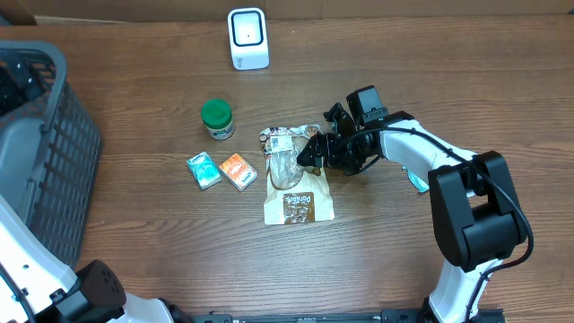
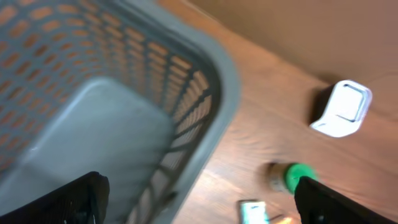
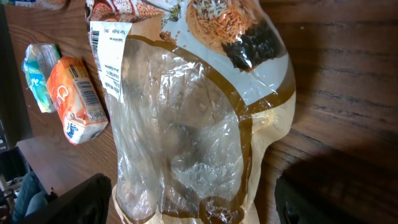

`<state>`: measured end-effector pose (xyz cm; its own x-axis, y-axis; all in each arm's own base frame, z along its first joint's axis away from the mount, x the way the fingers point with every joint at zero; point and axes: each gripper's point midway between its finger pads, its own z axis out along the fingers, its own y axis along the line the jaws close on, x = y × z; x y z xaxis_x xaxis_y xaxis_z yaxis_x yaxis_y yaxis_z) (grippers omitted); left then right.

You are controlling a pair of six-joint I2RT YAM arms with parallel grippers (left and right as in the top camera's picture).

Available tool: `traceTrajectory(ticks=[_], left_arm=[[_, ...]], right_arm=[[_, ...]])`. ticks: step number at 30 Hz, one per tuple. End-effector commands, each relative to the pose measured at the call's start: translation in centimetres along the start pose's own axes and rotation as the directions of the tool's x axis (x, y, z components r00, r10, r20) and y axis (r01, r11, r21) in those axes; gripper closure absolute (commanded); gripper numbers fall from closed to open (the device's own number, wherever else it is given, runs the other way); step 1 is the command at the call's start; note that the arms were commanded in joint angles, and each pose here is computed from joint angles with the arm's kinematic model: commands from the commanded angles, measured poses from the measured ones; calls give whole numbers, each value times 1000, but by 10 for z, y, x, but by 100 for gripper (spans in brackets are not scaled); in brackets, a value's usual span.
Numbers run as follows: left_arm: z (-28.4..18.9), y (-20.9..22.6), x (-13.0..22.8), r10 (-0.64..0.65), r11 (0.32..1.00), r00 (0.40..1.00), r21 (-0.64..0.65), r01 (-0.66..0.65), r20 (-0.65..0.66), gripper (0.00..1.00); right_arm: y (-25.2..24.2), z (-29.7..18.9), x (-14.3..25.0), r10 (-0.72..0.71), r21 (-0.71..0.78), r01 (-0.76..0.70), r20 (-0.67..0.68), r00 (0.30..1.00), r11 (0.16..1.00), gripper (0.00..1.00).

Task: Scan the item barcode

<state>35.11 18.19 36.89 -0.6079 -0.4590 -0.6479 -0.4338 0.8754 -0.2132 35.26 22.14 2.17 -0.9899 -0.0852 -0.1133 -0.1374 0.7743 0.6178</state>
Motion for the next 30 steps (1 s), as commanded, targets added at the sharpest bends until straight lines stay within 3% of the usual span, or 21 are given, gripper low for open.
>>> traceTrajectory(ticks=[1,2,3,6,11,18,25,30], left_arm=[[-4,-24,2,-36,992,999,121,37,-10,0],[-3,-26,5,-38,990,999,132,41,-26,0],[0,-34,17,-45,984,995,166,59,-85,20],[12,-59,49,-25,967,974,241,80,-225,63],[52,-115,120,126,945,894,325,23,-429,96],[116,-177,240,296,924,763,374,-77,-574,96],[159,-215,330,358,894,739,437,-96,-571,96],[183,-236,362,395,875,718,472,-104,-573,96]], right_arm=[[-12,8,6,38,36,-38,-19,999,999,18],[-12,8,6,44,39,-44,-19,999,998,18],[-13,8,5,43,43,-42,-16,999,998,18],[-13,8,4,40,47,-39,-10,999,998,18],[-14,8,3,79,49,-79,-3,997,996,18],[-15,8,2,144,55,-144,6,990,988,26],[-15,8,2,148,56,-148,6,989,987,28],[-15,8,2,162,55,-162,6,987,985,30]])
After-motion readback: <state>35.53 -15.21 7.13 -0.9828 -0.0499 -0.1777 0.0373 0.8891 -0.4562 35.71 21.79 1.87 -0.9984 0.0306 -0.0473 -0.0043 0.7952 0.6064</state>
